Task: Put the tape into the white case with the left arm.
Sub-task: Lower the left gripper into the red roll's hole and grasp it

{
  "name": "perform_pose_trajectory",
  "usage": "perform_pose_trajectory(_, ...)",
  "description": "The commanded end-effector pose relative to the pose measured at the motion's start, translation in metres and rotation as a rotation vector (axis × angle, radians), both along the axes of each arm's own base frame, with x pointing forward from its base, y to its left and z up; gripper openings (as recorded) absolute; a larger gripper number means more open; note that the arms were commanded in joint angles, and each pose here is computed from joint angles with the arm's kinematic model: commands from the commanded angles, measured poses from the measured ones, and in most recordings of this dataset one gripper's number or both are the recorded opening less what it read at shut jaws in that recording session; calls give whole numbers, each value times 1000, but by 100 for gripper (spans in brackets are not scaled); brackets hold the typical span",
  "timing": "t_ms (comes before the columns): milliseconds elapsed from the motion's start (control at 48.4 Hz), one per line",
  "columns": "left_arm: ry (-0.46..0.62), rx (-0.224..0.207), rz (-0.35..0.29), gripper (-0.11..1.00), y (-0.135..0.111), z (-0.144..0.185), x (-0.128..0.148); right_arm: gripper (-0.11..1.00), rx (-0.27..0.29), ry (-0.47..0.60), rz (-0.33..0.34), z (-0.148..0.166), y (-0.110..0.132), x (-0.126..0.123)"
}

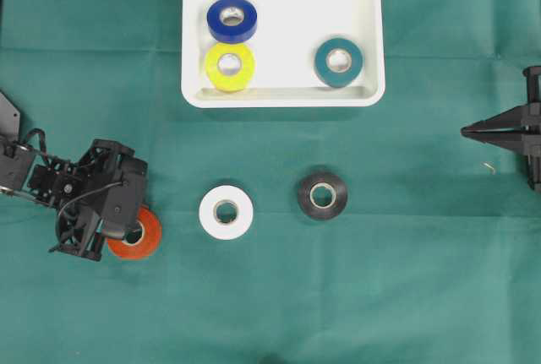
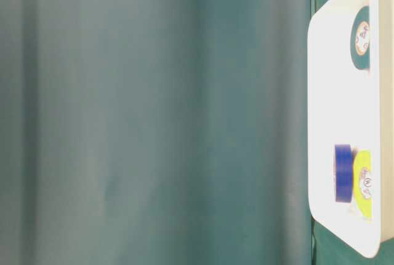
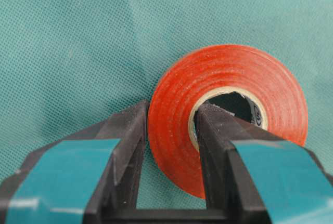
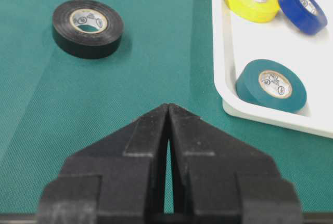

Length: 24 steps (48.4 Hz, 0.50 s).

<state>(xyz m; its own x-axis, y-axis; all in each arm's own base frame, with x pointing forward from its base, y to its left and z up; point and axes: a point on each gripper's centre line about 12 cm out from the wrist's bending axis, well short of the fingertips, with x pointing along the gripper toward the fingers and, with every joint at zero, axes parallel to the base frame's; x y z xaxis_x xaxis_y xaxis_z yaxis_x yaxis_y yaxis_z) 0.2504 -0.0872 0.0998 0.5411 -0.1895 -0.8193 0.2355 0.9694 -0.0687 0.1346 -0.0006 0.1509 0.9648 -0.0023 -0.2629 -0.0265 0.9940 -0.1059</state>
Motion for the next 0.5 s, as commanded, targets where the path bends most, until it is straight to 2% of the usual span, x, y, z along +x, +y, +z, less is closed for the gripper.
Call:
perform_pose_trajectory(0,-29,-20,8,26,-2,8,3,-9,-1,-15,2,5,0,2)
perform_pose_trajectory(124,-40,-33,13,26,-5,12,6,-9,-1,-14,2,4,0,2)
perform_pose_trajectory(310,-93,-54,2,26,-12,36,16,-9,-1,-15,2,5,0,2)
perform_pose_trajectory(475,-86,-55,-11,26,-16,54,16,-9,-1,-15,2,5,0,2)
